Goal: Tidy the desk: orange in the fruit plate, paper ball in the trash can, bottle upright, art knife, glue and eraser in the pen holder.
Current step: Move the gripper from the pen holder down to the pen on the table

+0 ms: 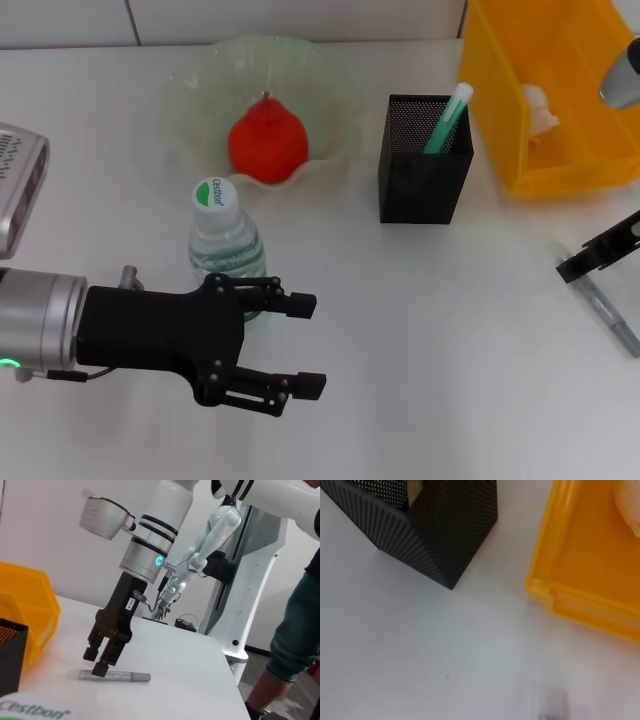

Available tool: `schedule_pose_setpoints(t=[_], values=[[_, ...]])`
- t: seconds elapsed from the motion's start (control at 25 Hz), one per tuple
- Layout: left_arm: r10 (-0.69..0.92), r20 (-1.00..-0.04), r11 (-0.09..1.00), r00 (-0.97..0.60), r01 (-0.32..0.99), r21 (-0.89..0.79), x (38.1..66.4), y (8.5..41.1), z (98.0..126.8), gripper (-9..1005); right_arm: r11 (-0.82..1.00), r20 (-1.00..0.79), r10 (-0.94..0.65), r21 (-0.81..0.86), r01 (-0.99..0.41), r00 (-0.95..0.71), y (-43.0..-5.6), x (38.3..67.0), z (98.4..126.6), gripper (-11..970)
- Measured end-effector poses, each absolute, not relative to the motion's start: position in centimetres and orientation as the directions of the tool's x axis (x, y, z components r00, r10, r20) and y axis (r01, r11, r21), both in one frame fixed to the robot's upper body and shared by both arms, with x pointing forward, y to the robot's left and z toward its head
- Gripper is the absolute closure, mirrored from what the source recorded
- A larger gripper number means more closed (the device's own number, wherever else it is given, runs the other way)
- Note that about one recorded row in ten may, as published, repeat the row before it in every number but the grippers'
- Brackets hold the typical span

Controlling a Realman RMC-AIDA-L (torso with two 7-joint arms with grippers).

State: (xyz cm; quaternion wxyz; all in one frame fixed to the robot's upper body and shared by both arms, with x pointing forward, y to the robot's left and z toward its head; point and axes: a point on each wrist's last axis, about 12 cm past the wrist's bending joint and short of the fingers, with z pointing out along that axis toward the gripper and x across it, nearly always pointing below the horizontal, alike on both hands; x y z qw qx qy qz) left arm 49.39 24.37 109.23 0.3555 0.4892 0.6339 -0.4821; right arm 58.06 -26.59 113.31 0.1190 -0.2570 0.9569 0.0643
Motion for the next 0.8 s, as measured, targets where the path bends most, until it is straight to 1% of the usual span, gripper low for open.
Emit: schedule_pose_setpoints(t=[0.2,0.6,0.8], values=[[0.278,-0.921,0.064,-0.272,0.962,-0.264,49.5,24.4,109.1,150,0.850,-0.251,-0.491,0.069,-0.522,-0.834,-25.8,58.6,112.7,365],[0.279,-0.921,0.067,-0.271,0.963,-0.263,49.6,24.4,109.1,150,0.836,-0.242,-0.520,0.053,-0.546,-0.819,-25.1,58.9,112.2,419],[0.278,-0.922,0.070,-0.271,0.963,-0.261,49.6,24.5,109.2,150,0.836,-0.245,-0.520,0.050,-0.546,-0.818,-25.1,59.0,112.2,654]])
